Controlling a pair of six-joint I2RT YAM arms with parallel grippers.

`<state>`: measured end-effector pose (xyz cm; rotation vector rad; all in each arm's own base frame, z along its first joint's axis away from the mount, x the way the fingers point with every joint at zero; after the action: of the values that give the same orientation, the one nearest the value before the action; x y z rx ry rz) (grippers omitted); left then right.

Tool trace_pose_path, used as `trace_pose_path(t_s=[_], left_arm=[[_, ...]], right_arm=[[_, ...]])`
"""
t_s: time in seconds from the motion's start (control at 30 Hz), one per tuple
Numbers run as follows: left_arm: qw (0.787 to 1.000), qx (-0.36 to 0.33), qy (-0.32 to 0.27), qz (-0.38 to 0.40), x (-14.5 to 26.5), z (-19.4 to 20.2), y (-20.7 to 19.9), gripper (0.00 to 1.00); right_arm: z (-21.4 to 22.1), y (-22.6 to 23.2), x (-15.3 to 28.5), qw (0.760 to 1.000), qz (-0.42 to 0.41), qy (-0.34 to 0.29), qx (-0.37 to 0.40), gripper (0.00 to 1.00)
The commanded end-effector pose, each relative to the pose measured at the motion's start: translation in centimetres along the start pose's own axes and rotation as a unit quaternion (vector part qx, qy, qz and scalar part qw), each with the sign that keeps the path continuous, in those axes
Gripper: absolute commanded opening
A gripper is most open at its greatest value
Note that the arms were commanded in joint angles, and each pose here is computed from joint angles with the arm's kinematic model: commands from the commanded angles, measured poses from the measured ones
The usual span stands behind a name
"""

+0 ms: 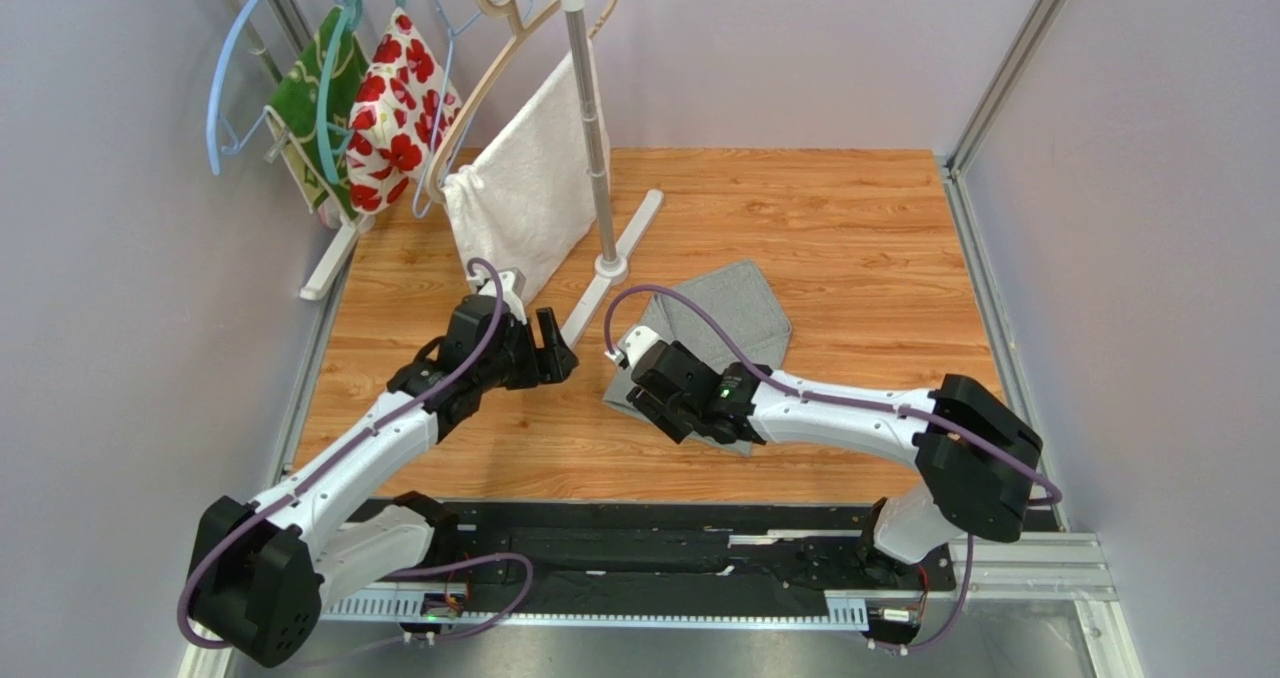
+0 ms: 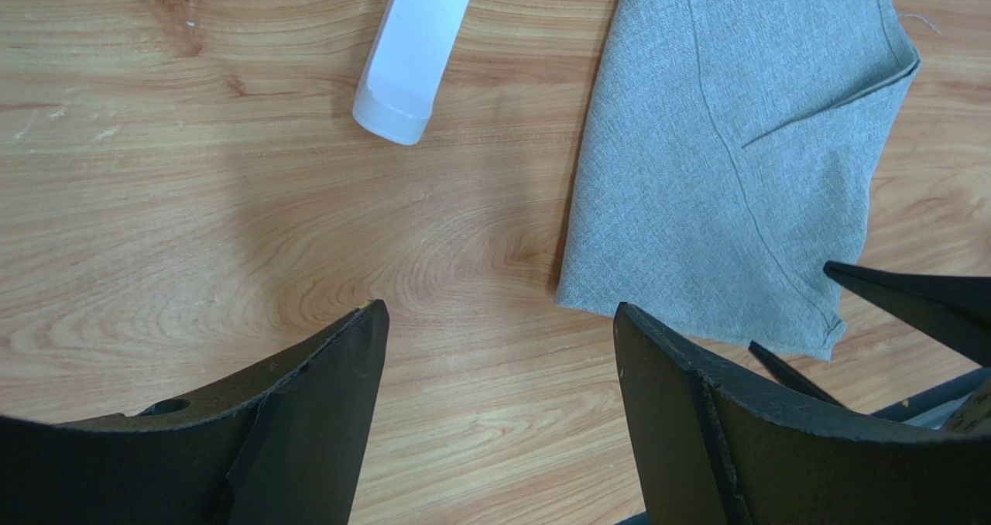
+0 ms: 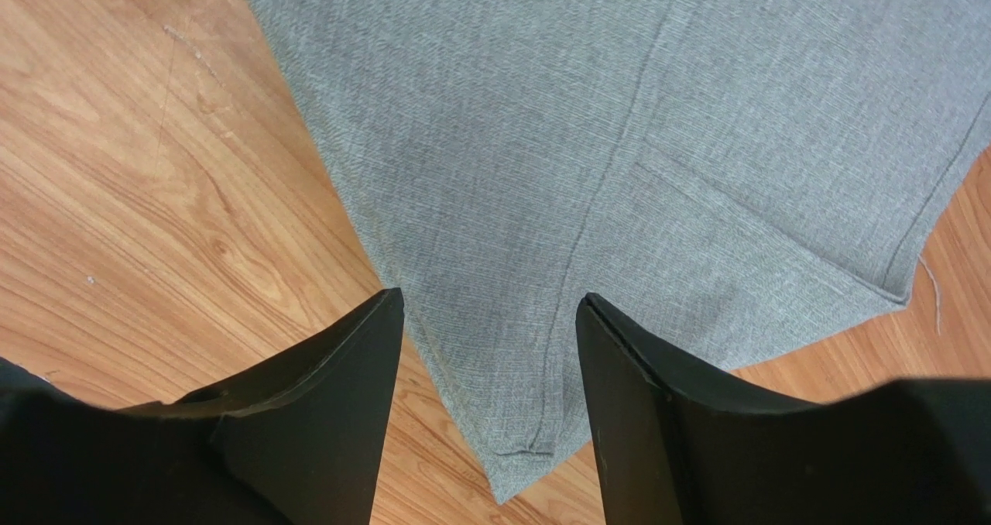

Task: Fold the napkin, place the utensils inside, and roll it up
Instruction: Roll the napkin with the utensil

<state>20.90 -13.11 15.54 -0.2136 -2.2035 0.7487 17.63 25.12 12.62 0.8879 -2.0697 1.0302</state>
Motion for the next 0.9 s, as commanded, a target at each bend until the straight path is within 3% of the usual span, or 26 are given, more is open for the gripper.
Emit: trace_pose_path(t_s=[0.0, 0.27, 0.67, 0.77, 0.87], left_arm=[[1.0, 0.003, -0.007, -0.004, 0.3, -0.2, 0.3, 0.8], [1.0, 0.004, -0.003, -0.008, 0.1, -0.2, 0.5, 0.8], [1.0, 0.003, -0.003, -0.012, 0.0, -0.3, 0.6, 0.8], [1.0, 0.003, -0.004, -0.013, 0.0, -0.3, 0.8, 0.8], [1.0, 0.004, 0.0, -0.009, -0.1, -0.2, 0.7, 0.8]], right_arm=[[-0.2, 1.3, -0.5, 0.999, -0.015, -0.018, 0.048, 0.6], [0.9, 2.4, -1.2, 0.998, -0.028, -0.002, 0.058, 0.6], [1.2, 2.4, -2.7, 0.997, 0.002, 0.041, 0.061, 0.45], [1.3, 2.2, -3.0, 0.996, 0.013, 0.06, 0.067, 0.4], [1.5, 2.6, -3.2, 0.995, 0.009, 0.075, 0.06, 0.28]])
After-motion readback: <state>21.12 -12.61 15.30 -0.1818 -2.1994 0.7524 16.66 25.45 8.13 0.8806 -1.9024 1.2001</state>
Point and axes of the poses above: each gripper's point midway between its finger pads, its own x axis back along the fingers, its own y axis along the line the jaws close on, z = x × y, the point moved 7 cm from there along x, back along the fingers, and after that the axes turned 15 degrees about x, right-handed, at the moved point
